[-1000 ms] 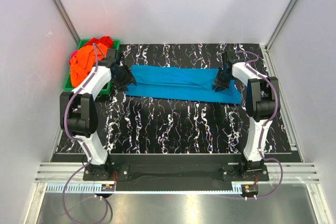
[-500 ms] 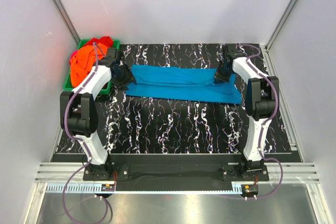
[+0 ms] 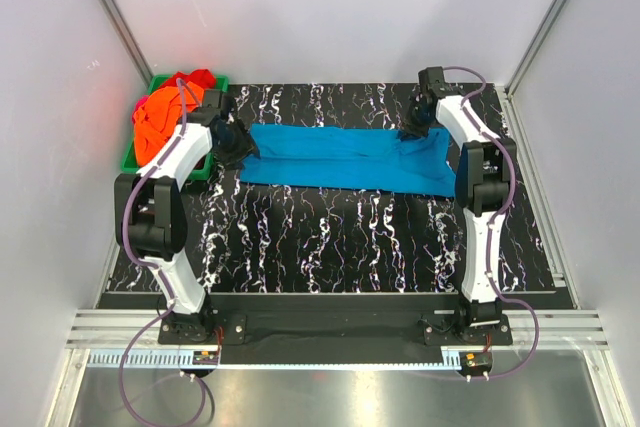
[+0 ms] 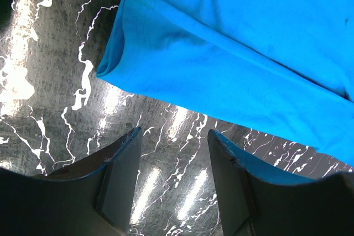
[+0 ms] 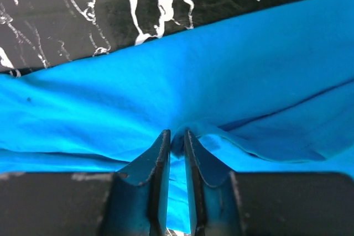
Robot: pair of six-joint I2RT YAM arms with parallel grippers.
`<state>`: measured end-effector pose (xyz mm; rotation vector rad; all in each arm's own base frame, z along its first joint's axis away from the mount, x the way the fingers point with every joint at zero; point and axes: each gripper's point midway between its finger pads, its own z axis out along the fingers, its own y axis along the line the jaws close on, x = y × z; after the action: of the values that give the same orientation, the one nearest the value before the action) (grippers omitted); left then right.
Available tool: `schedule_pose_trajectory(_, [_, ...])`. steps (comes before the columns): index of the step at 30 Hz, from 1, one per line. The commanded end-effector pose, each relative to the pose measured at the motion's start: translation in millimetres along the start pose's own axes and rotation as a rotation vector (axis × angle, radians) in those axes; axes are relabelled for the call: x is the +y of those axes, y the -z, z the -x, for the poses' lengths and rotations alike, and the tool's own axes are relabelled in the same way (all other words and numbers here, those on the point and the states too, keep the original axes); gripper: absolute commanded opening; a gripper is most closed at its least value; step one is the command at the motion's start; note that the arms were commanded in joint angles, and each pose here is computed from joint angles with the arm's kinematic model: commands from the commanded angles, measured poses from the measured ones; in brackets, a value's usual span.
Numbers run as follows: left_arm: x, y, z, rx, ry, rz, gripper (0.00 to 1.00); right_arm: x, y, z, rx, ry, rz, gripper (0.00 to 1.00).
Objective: Fold and stack the t-shirts
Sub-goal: Fold the tshirt
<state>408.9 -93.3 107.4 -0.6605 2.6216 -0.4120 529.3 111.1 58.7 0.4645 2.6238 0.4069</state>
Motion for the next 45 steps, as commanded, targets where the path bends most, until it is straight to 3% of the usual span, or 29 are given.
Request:
schedule_pose_trajectory(1, [-12,3,14,-0.045,-0.003,-0.024,0.56,28,28,15,-0.05,0.074,0.097,0.24])
schedule_pose_trajectory(10, [-10,1,5,-0.023,-0.028,-0.011,0.56,32,19,3,-0.023,0.063,0.124,0.01])
schedule_pose_trajectory(28, [-5,4,2,-0.025,-0.054,0.005,0.56,59,5,11,-0.027,0.063,0.175,0.0])
schedule_pose_trajectory(29, [-4,4,2,-0.024,-0.055,0.007,0.56,62,5,11,-0.024,0.065,0.188,0.01])
schedule_pose_trajectory(31, [-5,3,3,-0.023,-0.054,0.006,0.56,68,7,12,-0.028,0.069,0.2,0.22])
schedule_pose_trajectory(33, [-5,1,3,-0.023,-0.055,0.004,0.56,67,12,14,-0.028,0.06,0.185,0.36])
schedule_pose_trajectory(37, [0,-12,7,-0.027,-0.066,0.029,0.57,42,41,25,-0.061,0.015,0.02,0.39])
schedule_pose_trajectory(40, [1,-30,9,-0.01,-0.101,0.032,0.58,11,56,1,-0.002,-0.021,-0.097,0.36])
schedule_pose_trajectory(45, [16,-61,2,0.055,-0.12,0.097,0.58,-24,56,-43,0.063,-0.087,-0.146,0.3])
